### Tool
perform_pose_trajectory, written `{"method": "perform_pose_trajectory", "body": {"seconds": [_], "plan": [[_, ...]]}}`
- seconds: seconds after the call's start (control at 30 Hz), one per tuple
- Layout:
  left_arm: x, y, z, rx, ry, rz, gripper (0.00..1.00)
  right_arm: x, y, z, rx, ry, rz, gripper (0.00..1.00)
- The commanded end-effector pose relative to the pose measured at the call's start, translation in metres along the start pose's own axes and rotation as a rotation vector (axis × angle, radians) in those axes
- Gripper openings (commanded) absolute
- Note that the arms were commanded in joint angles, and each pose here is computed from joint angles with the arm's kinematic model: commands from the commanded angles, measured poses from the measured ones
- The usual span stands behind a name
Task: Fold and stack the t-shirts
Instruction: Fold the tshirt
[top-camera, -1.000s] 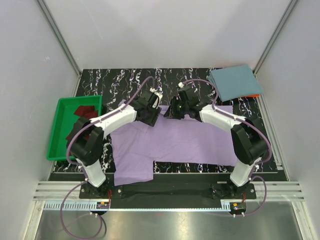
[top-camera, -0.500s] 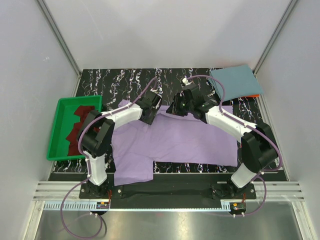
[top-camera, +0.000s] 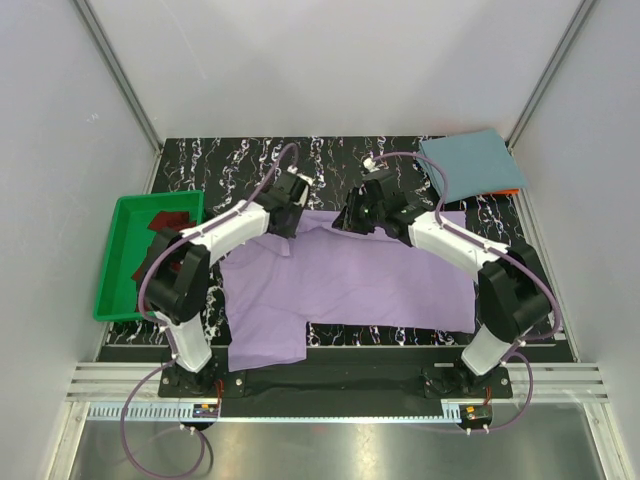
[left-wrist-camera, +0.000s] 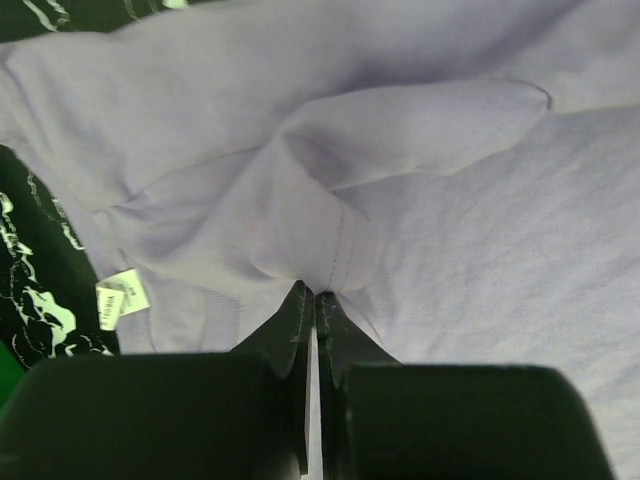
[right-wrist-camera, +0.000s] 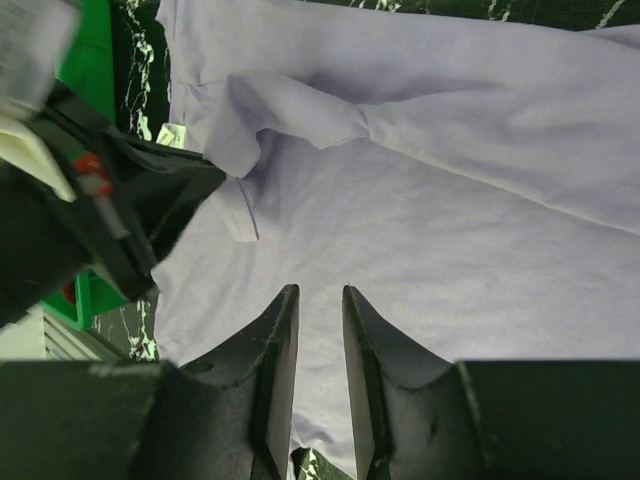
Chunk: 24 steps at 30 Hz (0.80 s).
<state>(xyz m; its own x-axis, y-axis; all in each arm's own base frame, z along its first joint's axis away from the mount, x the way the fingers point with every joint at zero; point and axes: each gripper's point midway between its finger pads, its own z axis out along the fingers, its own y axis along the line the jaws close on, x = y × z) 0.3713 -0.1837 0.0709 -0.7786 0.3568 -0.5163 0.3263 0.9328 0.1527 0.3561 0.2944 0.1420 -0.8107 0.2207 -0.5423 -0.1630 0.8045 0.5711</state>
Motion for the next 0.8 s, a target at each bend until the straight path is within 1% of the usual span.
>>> {"method": "perform_pose_trajectory", "body": {"seconds": [0.0, 0.13, 0.17, 0.2, 0.23, 0.27, 0.3, 0.4, 0.53, 0.63, 0.7, 0.77], "plan": [[-0.020, 0.008, -0.022, 0.104, -0.068, -0.077, 0.00, -0.003, 0.017, 0.007, -0.082, -0.014, -0.012, 0.32], [-0.024, 0.009, -0.028, 0.183, -0.049, -0.108, 0.00, 0.006, 0.031, 0.024, -0.182, -0.003, 0.010, 0.34], [-0.026, 0.010, -0.031, 0.195, -0.041, -0.109, 0.00, 0.001, 0.043, 0.027, -0.236, -0.029, 0.011, 0.36], [-0.025, 0.006, -0.029, 0.226, -0.026, -0.109, 0.00, 0.006, 0.051, 0.030, -0.280, -0.011, 0.012, 0.38], [-0.023, 0.010, -0.028, 0.226, -0.007, -0.115, 0.00, 0.011, 0.050, 0.039, -0.293, 0.003, 0.023, 0.39], [-0.026, 0.011, -0.029, 0.231, -0.006, -0.120, 0.00, 0.008, 0.057, 0.042, -0.325, -0.010, 0.041, 0.42], [-0.026, 0.014, -0.028, 0.241, 0.004, -0.129, 0.00, 0.008, 0.057, 0.046, -0.333, -0.005, 0.051, 0.43], [-0.031, 0.019, -0.030, 0.261, -0.002, -0.153, 0.00, 0.012, 0.057, 0.060, -0.340, 0.005, 0.074, 0.49], [-0.039, 0.024, -0.028, 0.296, -0.002, -0.186, 0.00, 0.022, 0.050, 0.075, -0.307, 0.015, 0.114, 0.49], [-0.040, 0.027, -0.023, 0.314, 0.019, -0.206, 0.00, 0.024, 0.047, 0.083, -0.279, -0.009, 0.200, 0.49], [-0.040, 0.027, -0.020, 0.328, 0.028, -0.212, 0.00, 0.021, 0.054, 0.088, -0.269, -0.034, 0.199, 0.49], [-0.041, 0.026, -0.017, 0.338, 0.030, -0.216, 0.00, 0.034, 0.053, 0.098, -0.204, -0.018, 0.201, 0.50]]}}
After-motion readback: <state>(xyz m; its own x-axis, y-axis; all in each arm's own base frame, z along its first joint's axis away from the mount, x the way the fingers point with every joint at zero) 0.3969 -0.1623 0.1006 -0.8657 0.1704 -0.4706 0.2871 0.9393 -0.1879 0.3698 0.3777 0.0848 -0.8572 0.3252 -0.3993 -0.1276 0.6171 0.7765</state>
